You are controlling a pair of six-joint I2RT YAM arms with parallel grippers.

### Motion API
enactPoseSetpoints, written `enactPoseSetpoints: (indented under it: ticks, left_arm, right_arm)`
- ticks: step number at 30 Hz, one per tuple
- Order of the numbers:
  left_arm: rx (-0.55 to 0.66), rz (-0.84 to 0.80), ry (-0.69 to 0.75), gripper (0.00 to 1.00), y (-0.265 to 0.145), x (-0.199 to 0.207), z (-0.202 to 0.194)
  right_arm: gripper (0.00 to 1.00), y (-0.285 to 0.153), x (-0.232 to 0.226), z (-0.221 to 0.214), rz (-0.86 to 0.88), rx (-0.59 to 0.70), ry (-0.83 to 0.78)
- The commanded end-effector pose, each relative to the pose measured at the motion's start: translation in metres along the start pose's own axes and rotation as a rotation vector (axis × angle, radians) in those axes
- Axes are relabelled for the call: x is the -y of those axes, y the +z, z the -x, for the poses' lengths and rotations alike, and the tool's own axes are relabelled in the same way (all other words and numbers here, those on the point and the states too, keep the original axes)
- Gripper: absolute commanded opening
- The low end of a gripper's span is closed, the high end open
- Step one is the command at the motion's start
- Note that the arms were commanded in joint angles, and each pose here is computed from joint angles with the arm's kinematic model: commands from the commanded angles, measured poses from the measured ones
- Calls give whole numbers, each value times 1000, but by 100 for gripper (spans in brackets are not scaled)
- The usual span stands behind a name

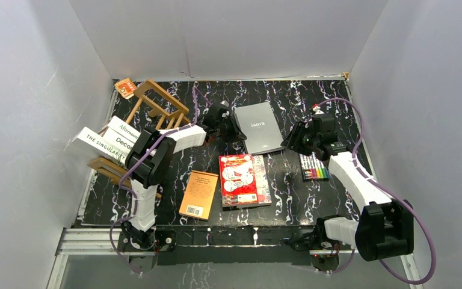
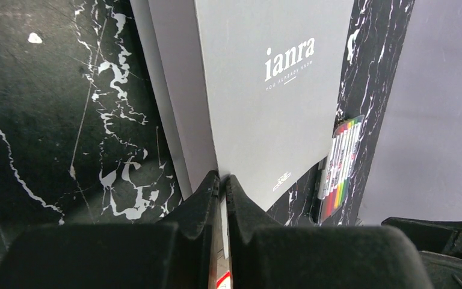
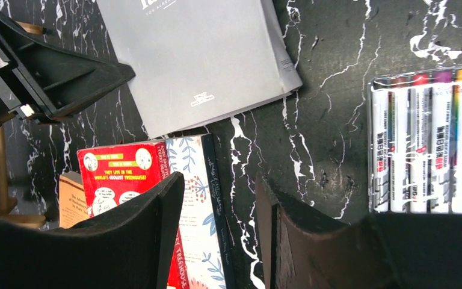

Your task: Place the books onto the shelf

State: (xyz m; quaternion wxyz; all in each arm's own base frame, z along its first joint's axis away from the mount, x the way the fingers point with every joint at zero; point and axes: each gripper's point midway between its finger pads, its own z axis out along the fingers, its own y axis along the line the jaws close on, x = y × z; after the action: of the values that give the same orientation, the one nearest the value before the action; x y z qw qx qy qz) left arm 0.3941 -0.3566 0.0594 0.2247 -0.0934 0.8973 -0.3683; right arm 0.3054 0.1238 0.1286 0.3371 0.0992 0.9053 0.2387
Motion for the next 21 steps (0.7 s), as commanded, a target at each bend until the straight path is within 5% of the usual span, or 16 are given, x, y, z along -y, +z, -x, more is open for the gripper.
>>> enactPoseSetpoints:
  ticks: [1, 7, 14, 21]
  left_arm:
    - [-37, -59, 12, 0, -4, 14, 7]
    - [-91, -170, -52, 0, -12, 39, 16]
    - [-155, -267, -108, 0, -30, 70, 25]
    - [-171, -337, -187, 0, -53, 90, 35]
  right_arm:
    - [55, -11, -1, 19, -25, 81, 1]
    - [56, -14, 2, 22, -45, 107, 17]
    - [87, -14, -1, 29, -37, 115, 54]
    - [91, -11, -14, 38, 57, 81, 131]
